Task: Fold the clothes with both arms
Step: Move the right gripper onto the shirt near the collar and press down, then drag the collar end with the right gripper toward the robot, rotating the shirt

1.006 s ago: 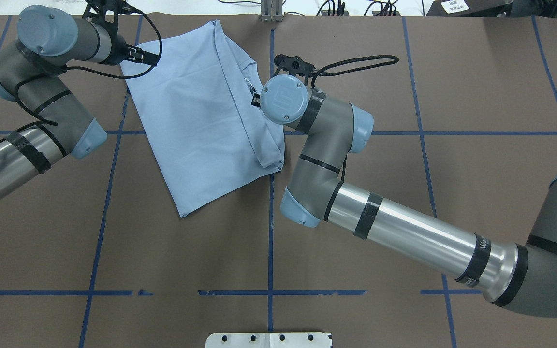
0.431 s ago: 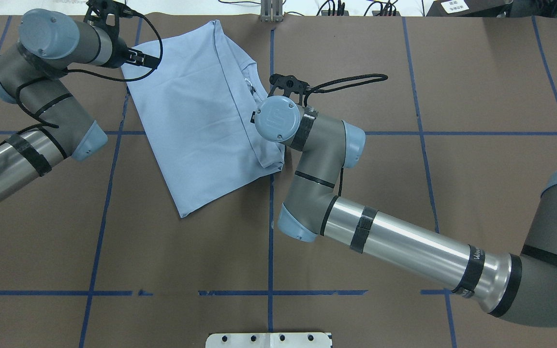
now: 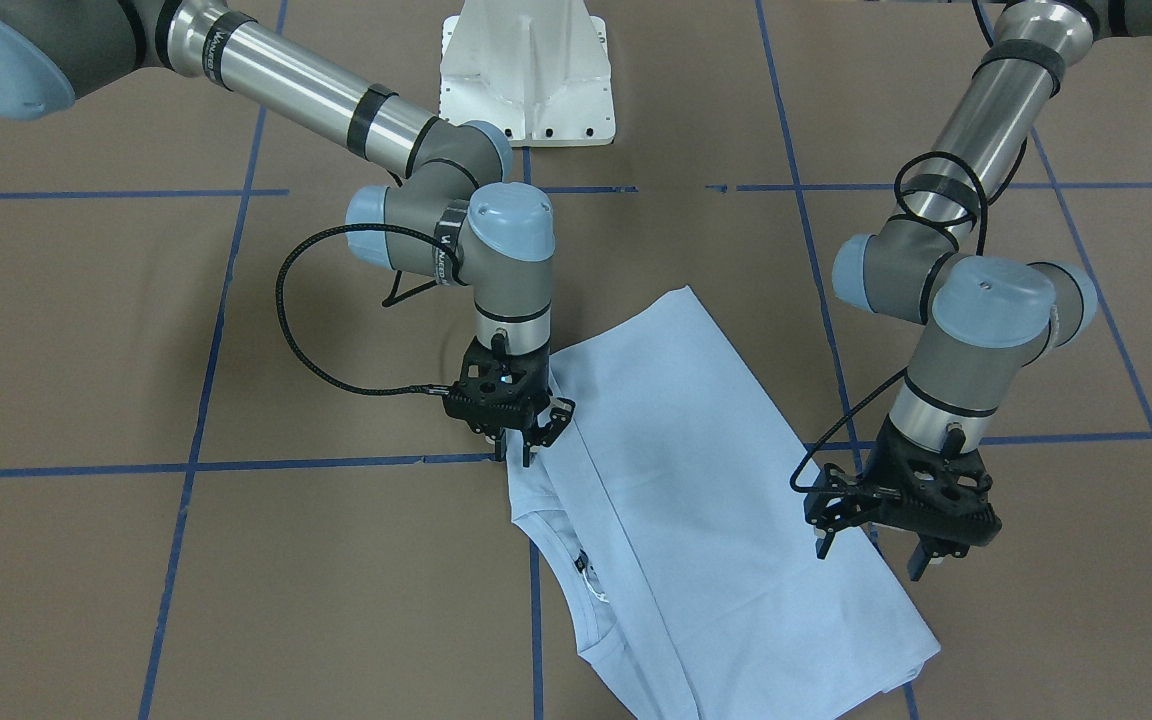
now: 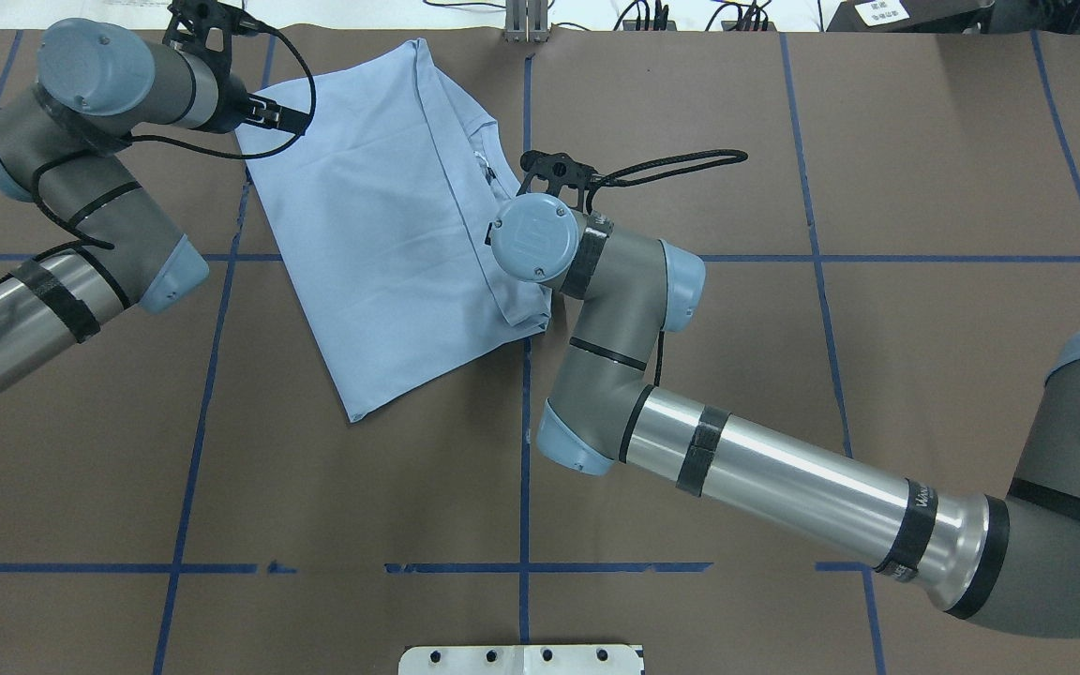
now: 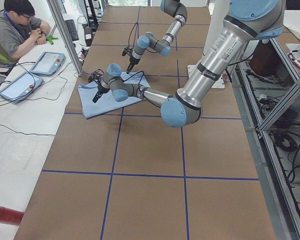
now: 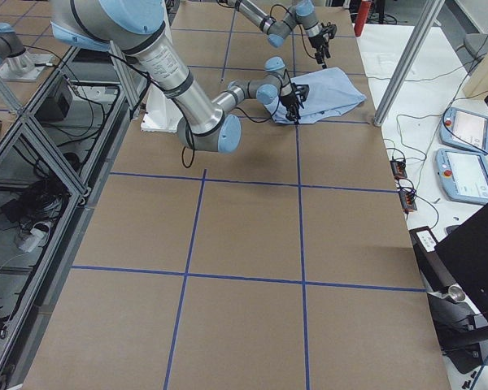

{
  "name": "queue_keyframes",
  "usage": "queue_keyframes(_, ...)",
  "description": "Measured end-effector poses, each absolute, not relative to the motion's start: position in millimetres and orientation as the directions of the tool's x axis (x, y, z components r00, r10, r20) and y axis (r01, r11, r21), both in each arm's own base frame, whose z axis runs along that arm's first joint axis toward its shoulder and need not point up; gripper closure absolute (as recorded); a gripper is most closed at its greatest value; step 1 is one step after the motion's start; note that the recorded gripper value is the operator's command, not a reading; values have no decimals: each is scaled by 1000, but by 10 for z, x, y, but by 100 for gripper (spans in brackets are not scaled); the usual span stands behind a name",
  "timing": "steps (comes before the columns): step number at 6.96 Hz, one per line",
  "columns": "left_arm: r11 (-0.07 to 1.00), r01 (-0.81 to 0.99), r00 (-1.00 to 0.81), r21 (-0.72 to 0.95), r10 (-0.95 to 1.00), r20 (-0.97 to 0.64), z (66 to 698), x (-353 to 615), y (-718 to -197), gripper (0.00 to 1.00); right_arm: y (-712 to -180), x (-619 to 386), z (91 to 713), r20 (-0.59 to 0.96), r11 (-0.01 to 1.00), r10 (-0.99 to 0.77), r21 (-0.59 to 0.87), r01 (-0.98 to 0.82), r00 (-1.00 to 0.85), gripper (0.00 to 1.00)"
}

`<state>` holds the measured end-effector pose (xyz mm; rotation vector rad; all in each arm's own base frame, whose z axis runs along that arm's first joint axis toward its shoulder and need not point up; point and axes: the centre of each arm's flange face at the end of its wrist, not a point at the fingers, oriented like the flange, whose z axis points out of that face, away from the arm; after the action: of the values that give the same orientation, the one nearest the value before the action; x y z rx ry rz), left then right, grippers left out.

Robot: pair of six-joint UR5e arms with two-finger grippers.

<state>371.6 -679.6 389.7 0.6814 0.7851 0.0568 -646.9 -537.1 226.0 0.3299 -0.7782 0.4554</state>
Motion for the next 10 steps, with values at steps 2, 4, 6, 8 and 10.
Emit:
queue_keyframes(2, 787, 197, 717, 585, 291, -633, 3897, 3717, -6796, 0, -5357, -6480, 2266, 730, 854, 273, 117, -508, 627, 100)
queue_keyframes(4, 786, 197, 717, 586, 292, -633, 3890, 3717, -6797, 0, -5341, -6491, 2279, 715, 854, 275, 125, -505, 642, 63)
queue_keyframes(6, 786, 197, 717, 586, 292, -633, 3888, 3718, -6797, 0, -5349, -6482, 2260, 709, 855, 270, 135, -501, 651, 44)
queue_keyframes(8, 787, 197, 717, 585, 291, -633, 3895, 3717, -6796, 0, -5358, -6475, 2247, 708, 854, 265, 144, -501, 655, 45)
queue_keyframes(10, 787, 197, 717, 585, 291, -633, 3897, 3716, -6795, 0, -5358, -6475, 2274, 704, 851, 265, 149, -503, 658, 47)
